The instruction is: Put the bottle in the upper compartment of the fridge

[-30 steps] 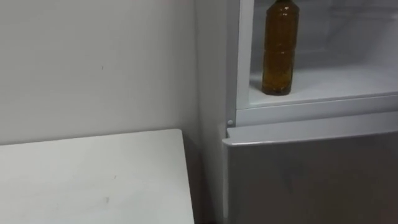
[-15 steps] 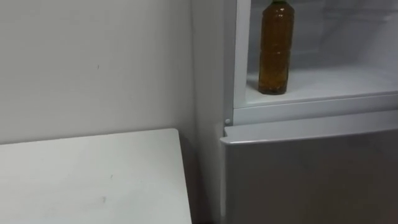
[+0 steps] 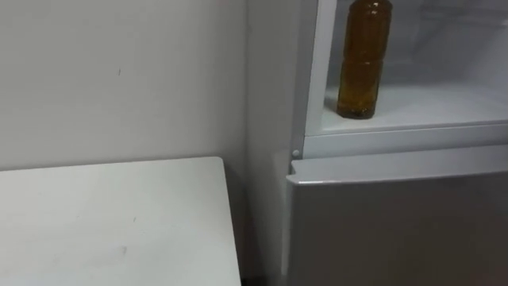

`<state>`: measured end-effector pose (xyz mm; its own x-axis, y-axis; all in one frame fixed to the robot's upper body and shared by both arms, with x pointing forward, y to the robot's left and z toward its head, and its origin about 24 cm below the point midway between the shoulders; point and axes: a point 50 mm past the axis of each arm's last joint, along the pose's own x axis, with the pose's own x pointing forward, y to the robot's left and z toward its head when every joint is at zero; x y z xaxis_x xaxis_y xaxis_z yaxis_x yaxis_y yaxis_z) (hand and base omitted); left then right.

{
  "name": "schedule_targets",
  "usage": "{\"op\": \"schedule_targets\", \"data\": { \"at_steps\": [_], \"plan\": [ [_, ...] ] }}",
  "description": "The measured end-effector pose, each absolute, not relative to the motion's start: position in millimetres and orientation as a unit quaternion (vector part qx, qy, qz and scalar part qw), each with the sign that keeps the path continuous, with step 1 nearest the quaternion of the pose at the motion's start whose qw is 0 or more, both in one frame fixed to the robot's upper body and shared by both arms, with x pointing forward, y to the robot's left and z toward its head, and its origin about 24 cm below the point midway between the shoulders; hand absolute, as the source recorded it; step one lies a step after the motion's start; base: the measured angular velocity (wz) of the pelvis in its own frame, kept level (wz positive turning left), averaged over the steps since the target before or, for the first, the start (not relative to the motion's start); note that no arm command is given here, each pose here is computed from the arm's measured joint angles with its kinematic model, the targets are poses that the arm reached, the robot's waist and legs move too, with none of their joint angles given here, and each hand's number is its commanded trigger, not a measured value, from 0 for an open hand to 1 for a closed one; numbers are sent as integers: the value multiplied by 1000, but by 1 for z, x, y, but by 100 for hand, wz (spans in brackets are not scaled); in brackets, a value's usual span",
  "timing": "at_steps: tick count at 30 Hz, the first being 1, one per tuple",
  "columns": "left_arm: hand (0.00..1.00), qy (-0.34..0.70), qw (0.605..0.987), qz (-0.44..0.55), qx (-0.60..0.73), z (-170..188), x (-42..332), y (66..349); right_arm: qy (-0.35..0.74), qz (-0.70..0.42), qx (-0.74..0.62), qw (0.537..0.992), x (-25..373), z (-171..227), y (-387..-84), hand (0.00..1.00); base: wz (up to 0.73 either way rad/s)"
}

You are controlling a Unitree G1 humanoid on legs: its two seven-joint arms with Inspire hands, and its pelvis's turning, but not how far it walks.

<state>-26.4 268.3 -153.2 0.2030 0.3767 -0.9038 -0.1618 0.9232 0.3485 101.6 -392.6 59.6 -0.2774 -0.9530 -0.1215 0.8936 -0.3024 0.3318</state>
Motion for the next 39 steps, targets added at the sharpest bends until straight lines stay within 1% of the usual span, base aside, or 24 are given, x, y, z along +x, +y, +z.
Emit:
{"op": "schedule_targets", "data": {
  "at_steps": [4, 7, 9, 18, 22, 27, 39],
  "plan": [
    [0, 605, 773, 169, 92, -152, -26, 269, -166, -782, 145, 583, 104, 88, -396, 0, 3],
    [0, 604, 774, 163, 96, -152, -25, 271, -212, -760, 132, 600, 110, 110, -394, 0, 0],
    [0, 603, 775, 160, 94, -152, -24, 270, -224, -754, 132, 603, 110, 116, -395, 0, 0],
    [0, 618, 766, 140, 103, -154, -27, 269, -262, -729, 146, 616, 115, 133, -387, 0, -2],
    [0, 623, 763, 134, 108, -154, -29, 269, -267, -726, 112, 624, 119, 134, -383, 0, 0],
    [0, 627, 759, 132, 111, -154, -30, 269, -267, -725, 113, 625, 120, 134, -382, 0, 0],
    [0, 625, 764, 124, 102, -155, -26, 269, -279, -717, 52, 637, 124, 138, -377, 0, 0]
  ]
}}
